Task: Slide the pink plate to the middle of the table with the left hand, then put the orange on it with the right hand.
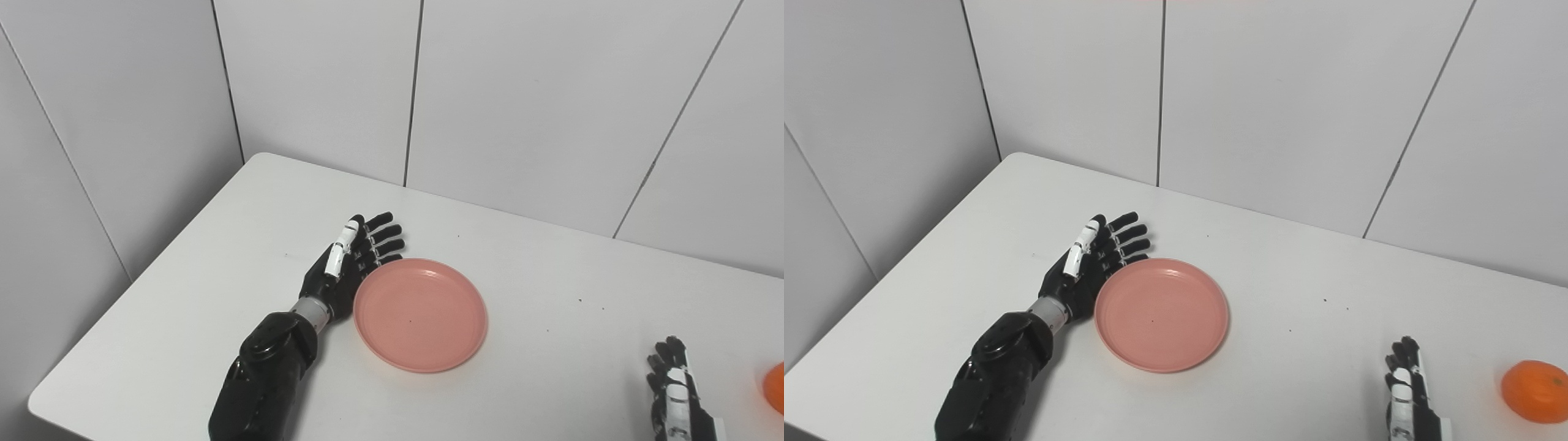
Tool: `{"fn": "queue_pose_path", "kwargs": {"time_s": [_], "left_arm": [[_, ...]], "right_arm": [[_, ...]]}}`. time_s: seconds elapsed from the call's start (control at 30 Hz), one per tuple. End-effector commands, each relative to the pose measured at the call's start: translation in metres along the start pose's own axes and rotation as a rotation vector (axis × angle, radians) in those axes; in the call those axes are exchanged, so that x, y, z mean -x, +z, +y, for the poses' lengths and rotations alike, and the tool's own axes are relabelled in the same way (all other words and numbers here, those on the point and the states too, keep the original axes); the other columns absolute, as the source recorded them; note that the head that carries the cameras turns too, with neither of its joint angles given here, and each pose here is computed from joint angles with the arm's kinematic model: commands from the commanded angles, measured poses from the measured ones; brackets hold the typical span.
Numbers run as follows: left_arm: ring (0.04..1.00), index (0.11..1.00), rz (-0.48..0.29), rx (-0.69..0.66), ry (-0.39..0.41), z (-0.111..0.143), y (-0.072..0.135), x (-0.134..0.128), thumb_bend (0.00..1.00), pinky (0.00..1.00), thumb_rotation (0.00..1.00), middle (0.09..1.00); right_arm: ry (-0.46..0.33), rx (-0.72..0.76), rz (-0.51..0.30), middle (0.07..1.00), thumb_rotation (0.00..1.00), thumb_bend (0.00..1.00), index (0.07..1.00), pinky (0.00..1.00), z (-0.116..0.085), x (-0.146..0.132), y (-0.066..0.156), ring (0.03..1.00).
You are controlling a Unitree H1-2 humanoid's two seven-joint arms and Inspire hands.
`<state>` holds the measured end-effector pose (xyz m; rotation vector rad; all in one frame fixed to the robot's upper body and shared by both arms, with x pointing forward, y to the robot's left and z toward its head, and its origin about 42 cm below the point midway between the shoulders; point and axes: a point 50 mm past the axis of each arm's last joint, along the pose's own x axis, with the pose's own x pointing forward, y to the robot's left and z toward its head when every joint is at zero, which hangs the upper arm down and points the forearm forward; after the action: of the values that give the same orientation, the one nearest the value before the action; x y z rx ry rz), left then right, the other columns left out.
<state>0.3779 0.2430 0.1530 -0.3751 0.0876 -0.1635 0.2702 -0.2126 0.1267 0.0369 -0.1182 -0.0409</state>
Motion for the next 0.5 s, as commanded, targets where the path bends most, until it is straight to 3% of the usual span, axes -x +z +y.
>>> {"fn": "queue_pose_path", "kwargs": {"time_s": [0.0,0.47], "left_arm": [[0.809,0.808,0.02,-0.005,-0.005,-0.009,-0.005,0.0,0.32,0.79,1.0,0.818],[0.818,0.816,0.042,0.008,-0.02,-0.048,-0.023,-0.001,0.33,0.81,1.0,0.828]], "right_arm": [[0.004,-0.007,-0.056,0.959,1.0,0.37,0.96,1.0,0.003,-0.005,0.013,0.958],[-0.01,-0.008,-0.054,0.949,1.0,0.37,0.951,0.99,0.007,-0.003,0.014,0.946]]}}
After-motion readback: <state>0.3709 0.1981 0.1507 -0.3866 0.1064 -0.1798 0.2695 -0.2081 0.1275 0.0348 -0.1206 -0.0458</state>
